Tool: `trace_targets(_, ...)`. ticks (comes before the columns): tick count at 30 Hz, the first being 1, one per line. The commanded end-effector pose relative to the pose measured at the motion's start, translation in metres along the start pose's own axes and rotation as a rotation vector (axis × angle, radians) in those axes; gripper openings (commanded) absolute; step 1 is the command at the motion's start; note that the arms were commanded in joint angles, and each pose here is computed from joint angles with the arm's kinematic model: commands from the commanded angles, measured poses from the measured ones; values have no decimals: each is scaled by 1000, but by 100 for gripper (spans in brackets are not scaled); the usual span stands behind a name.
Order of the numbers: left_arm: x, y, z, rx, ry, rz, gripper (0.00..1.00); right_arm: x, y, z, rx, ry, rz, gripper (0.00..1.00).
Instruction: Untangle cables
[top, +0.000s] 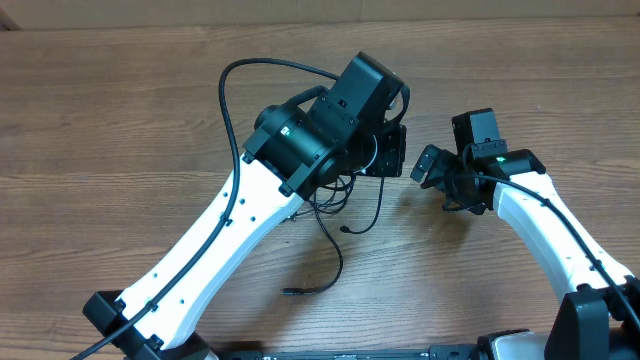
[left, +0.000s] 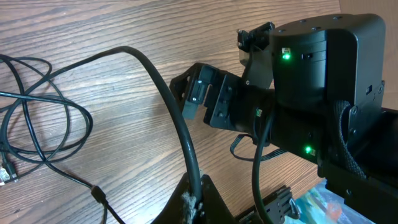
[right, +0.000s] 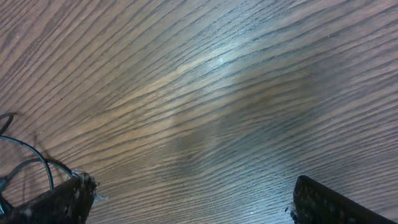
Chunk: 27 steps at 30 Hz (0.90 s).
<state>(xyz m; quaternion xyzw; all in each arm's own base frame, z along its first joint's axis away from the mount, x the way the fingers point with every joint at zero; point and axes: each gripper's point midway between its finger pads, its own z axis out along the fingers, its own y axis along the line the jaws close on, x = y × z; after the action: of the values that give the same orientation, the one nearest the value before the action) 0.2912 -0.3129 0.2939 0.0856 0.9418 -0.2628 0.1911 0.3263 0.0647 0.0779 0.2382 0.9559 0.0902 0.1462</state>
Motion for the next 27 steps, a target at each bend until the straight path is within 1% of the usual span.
trace_targets(1,-2,-2,0,-2,-12,1,4,-2,0,1,5,-5,5,100)
trace_targets(14,-2,-2,1,-7,-13,0,4,-2,0,1,5,-4,5,100)
trace_targets(27,3,0,17,-27,22,4,4,-2,0,1,5,-4,5,100)
